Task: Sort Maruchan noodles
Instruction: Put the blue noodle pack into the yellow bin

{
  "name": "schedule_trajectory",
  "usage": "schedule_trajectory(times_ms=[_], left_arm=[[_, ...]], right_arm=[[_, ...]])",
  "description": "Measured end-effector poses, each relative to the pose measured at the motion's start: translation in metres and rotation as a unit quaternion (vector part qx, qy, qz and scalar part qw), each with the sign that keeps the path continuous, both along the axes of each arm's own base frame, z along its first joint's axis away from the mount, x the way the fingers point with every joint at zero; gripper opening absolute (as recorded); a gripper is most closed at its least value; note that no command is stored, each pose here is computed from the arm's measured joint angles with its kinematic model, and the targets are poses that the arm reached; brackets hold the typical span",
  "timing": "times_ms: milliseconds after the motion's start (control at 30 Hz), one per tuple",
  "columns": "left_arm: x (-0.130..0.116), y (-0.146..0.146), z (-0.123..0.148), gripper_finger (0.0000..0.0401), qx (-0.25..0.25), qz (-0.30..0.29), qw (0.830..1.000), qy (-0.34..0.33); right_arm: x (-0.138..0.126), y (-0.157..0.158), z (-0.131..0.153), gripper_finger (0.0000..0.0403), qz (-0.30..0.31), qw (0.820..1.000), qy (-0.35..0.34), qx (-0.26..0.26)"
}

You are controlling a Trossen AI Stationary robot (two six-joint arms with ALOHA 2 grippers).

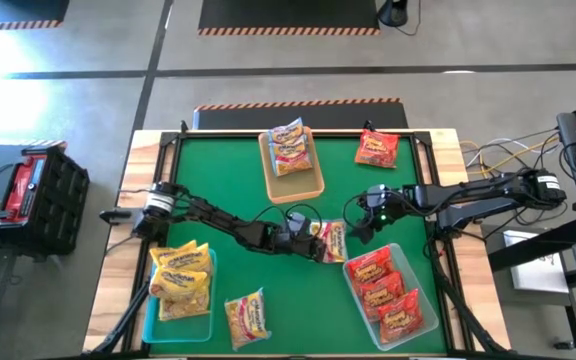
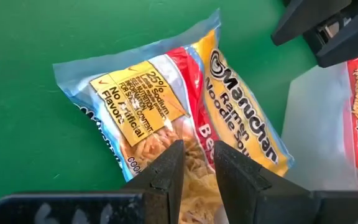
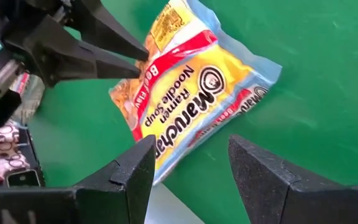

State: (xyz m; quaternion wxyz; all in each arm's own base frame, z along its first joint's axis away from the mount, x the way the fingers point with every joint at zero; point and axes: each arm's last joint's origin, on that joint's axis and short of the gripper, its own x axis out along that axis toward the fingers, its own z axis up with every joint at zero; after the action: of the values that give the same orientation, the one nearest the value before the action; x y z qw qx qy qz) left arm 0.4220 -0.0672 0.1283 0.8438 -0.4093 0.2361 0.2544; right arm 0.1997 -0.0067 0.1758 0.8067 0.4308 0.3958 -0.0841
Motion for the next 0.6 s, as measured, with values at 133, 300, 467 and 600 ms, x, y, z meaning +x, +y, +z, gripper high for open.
schedule_trajectory(times_ms=[133, 300, 467, 600], left_arm=[[-0.002, 0.0, -0.002, 0.0074, 0.002, 0.001, 1.0, 0.015], [-0.006, 0.001, -0.005, 0.0074, 0.003, 0.006, 0.999, 0.039], [-0.006, 0.002, -0.007, 0.0074, 0.008, 0.013, 0.999, 0.04], [-0.007, 0.002, -0.008, 0.0074, 0.009, 0.014, 0.999, 0.041]], right_arm=[[0.001, 0.0, 0.001, 0.0189, -0.019, 1.0, 0.0, 0.018], [0.001, 0.001, 0.001, 0.0189, -0.032, 0.999, 0.006, 0.041], [0.006, 0.0, 0.003, 0.019, -0.033, 0.998, -0.019, 0.043], [0.015, 0.0, -0.003, 0.019, -0.032, 0.998, -0.027, 0.042]])
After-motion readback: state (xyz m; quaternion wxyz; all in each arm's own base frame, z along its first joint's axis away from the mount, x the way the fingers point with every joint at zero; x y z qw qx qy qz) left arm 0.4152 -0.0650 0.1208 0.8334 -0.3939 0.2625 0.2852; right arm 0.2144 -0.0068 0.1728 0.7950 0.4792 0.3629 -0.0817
